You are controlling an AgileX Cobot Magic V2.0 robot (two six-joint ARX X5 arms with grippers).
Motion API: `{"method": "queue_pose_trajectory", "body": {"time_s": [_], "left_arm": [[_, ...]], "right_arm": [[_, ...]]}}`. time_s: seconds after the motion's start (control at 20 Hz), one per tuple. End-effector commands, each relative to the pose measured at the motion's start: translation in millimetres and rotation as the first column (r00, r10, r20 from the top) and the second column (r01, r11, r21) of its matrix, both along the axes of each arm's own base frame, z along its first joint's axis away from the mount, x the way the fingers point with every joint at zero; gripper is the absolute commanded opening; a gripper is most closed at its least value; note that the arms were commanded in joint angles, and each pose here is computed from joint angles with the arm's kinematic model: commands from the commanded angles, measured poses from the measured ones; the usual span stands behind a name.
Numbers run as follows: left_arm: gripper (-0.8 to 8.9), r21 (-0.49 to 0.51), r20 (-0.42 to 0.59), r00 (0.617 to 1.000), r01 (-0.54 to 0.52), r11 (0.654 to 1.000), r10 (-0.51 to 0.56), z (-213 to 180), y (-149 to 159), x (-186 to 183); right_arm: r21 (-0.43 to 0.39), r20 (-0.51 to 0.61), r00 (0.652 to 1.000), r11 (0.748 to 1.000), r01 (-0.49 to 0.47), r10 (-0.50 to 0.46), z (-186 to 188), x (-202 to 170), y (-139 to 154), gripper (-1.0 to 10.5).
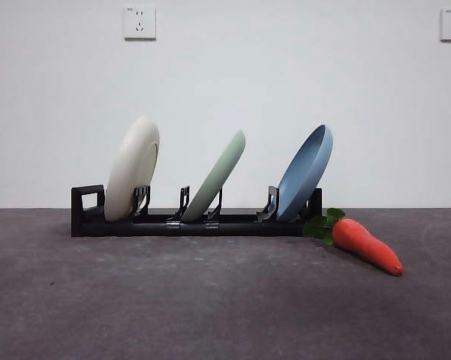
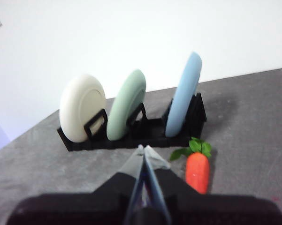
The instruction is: Take the green plate from the plate rack,put the plate on the table,take the carrot from the table,put the carrot in the plate
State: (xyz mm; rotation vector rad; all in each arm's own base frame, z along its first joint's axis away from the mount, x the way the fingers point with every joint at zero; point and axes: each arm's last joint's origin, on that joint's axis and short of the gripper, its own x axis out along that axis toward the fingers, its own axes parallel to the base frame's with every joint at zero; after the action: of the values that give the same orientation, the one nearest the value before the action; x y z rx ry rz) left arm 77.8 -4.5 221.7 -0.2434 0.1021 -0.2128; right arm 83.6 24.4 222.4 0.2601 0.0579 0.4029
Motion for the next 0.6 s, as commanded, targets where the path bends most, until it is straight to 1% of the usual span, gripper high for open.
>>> {"method": "queue_pose_trajectory", "body": {"time_s": [0.05, 0.2, 0.3, 0.45, 0.6], "left_arm": [[-0.07, -0.006, -0.008, 0.999, 0.051, 0.999, -0.051, 15.8, -1.4, -3.3], [-0.07, 0.012, -0.035, 0.992, 0.121, 0.993, -0.12, 35.4, -3.4, -7.3], [-0.07, 0.044, -0.06, 0.985, 0.167, 0.985, -0.165, 49.0, -4.6, -9.6], [-0.07, 0.088, -0.105, 0.969, 0.234, 0.968, -0.225, 66.9, -6.1, -11.0], [-0.08, 0.113, -0.156, 0.945, 0.307, 0.945, -0.288, 80.7, -7.6, -10.5]], "right_arm": [[-0.009, -0.035, 0.999, 1.0, -0.003, 0.003, 19.3, -1.1, -0.1, -0.1], [-0.093, -0.106, 0.994, 0.996, -0.014, 0.004, 41.1, -1.7, -0.2, -0.1], [-0.164, -0.162, 0.987, 0.986, -0.032, 0.005, 56.3, -1.8, -0.3, -0.1], [-0.257, -0.241, 0.971, 0.964, -0.071, 0.007, 77.8, -1.3, -0.1, -0.1], [-0.325, -0.315, 0.949, 0.939, -0.117, 0.009, 95.8, -0.1, 0.1, -0.1]]}}
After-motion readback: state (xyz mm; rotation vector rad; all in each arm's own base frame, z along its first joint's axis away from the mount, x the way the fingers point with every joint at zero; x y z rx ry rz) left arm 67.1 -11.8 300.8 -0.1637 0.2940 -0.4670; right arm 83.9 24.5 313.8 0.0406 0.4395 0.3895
